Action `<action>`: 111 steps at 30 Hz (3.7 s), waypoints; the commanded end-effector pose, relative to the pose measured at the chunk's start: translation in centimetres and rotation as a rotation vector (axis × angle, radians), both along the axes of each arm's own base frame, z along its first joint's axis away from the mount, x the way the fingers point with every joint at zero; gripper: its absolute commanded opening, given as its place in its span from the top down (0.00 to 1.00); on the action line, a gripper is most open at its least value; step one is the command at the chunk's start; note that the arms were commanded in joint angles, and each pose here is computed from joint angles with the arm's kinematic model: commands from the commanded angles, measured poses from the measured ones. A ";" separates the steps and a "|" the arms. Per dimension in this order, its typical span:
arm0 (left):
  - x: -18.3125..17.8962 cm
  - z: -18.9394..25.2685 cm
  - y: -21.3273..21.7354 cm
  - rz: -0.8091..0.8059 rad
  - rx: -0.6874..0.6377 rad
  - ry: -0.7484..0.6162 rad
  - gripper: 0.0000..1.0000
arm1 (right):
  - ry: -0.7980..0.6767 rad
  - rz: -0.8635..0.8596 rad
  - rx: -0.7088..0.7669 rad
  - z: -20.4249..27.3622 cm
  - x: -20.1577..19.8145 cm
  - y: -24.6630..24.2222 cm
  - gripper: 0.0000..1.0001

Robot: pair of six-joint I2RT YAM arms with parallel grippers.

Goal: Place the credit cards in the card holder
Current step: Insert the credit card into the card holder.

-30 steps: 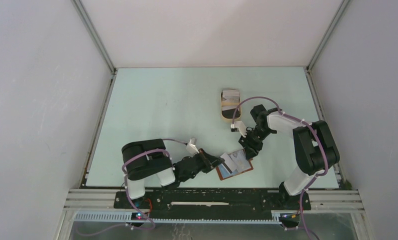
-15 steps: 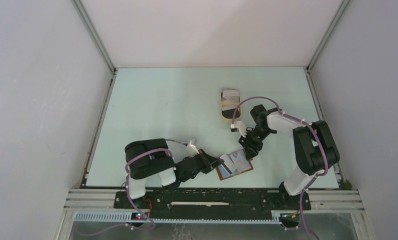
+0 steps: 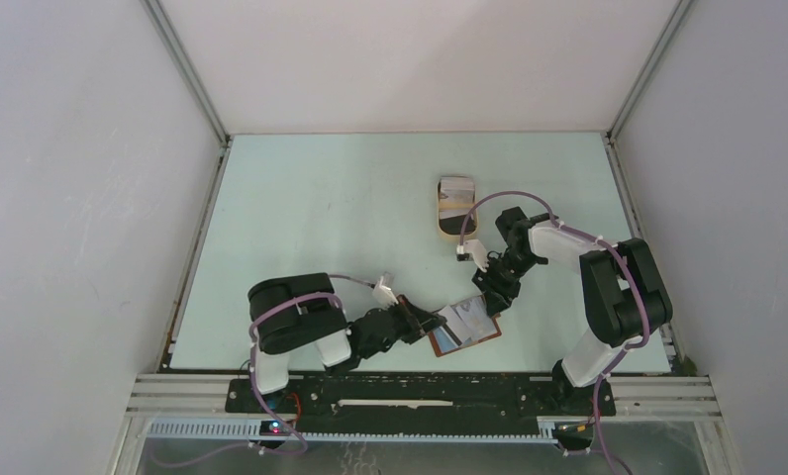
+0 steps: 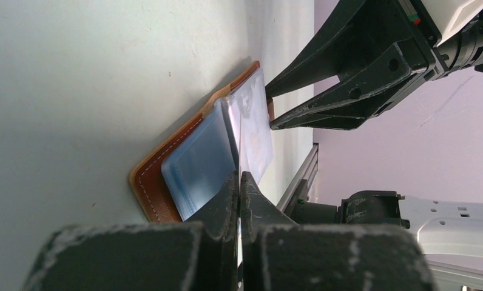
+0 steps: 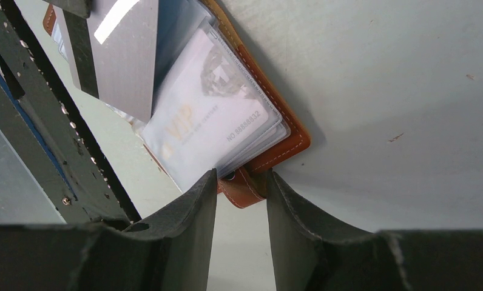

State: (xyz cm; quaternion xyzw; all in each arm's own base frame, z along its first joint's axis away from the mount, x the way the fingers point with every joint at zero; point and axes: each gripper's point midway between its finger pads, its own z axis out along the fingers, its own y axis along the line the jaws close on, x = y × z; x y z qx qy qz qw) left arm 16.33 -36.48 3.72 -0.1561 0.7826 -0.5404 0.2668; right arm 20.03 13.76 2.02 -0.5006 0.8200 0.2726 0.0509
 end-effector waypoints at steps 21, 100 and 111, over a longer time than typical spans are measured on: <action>0.5 -1.3 -1.2 -0.024 0.033 0.041 1.00 | -0.019 0.005 0.018 0.7 0.7 0.7 0.57; -1.1 -3.1 -1.8 -0.144 0.023 0.196 1.00 | -0.024 0.021 0.025 0.9 0.4 1.2 0.57; -0.1 -3.0 -0.8 -0.114 0.046 0.151 1.00 | -0.066 0.002 0.018 1.6 1.0 1.0 0.54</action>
